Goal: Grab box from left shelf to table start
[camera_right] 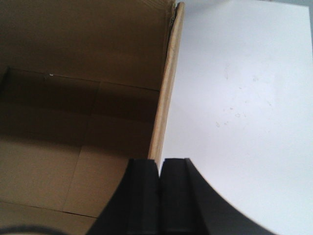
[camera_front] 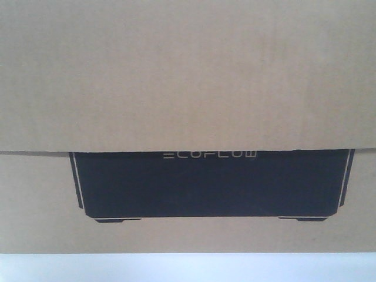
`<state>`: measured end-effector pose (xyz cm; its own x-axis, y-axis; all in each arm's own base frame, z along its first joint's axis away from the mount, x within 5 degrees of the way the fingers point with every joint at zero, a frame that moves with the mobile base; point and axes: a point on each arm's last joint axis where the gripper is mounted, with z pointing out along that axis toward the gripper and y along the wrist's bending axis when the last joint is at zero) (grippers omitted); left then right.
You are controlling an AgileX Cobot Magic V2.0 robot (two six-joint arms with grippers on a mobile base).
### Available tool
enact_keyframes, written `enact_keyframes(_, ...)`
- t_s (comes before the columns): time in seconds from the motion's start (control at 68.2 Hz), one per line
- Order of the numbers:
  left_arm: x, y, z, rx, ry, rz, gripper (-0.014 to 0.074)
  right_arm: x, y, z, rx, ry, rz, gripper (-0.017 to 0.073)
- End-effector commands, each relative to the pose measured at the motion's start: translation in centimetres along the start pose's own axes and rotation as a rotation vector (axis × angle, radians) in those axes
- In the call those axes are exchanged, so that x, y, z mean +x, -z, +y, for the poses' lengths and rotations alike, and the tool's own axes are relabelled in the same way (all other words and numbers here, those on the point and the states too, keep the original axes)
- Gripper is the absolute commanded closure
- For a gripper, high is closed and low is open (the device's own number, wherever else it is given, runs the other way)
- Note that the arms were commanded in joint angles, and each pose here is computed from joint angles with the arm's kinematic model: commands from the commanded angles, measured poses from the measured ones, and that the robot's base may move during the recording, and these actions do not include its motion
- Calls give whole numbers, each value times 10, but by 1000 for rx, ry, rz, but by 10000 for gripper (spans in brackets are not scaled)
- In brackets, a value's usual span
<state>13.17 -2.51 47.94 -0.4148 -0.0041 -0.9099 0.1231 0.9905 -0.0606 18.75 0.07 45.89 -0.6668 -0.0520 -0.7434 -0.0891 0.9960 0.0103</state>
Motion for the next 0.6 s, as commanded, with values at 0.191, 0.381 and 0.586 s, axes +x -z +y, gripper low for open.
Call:
enact_keyframes(0.191,71,11,10,-2,-61,-189,689,59,14,4,44,-1,-262,487)
enact_keyframes(0.381,133,4,13,36,-72,-298,693,133,9,8,79,3,-464,504)
enact_keyframes(0.586,180,10,16,77,-80,-512,693,202,5,13,90,8,-573,504)
